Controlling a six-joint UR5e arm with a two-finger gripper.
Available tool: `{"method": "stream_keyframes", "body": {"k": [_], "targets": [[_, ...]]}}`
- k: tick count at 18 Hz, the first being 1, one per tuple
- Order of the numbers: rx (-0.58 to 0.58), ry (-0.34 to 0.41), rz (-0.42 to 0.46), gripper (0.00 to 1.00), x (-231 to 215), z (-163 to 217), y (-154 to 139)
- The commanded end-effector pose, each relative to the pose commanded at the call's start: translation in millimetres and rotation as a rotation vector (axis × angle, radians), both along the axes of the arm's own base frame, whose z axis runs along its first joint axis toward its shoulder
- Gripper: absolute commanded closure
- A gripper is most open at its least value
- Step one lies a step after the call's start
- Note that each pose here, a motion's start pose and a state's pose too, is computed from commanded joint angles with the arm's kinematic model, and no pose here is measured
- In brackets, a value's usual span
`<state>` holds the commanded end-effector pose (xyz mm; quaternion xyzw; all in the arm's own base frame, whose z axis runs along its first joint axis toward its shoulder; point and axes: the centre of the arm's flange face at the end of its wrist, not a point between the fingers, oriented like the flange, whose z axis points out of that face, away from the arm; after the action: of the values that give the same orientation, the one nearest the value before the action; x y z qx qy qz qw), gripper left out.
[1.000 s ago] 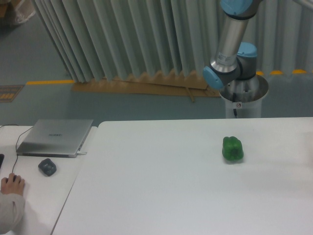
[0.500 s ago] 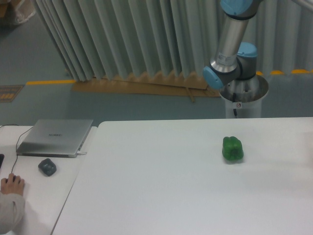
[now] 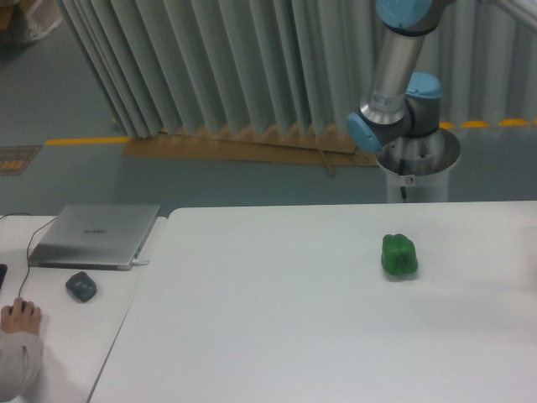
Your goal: Place the bread in the basket
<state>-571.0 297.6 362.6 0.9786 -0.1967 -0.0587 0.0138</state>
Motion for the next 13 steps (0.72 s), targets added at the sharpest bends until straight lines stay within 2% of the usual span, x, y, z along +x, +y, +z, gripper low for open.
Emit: {"method": "stream_keyframes", "body": {"k": [4, 6, 9, 12, 13], "targets": [[0.007, -0.027, 0.002, 0.0, 5, 10, 0], [0.027, -0.052, 0.065, 0.0, 15, 14, 6], [0.155, -0.09, 0.148, 0.0, 55, 29, 58], [0.153, -0.106, 0.145, 0.0, 92, 26, 105], [0.15, -0.11, 0.138, 0.0, 96, 25, 106]]}}
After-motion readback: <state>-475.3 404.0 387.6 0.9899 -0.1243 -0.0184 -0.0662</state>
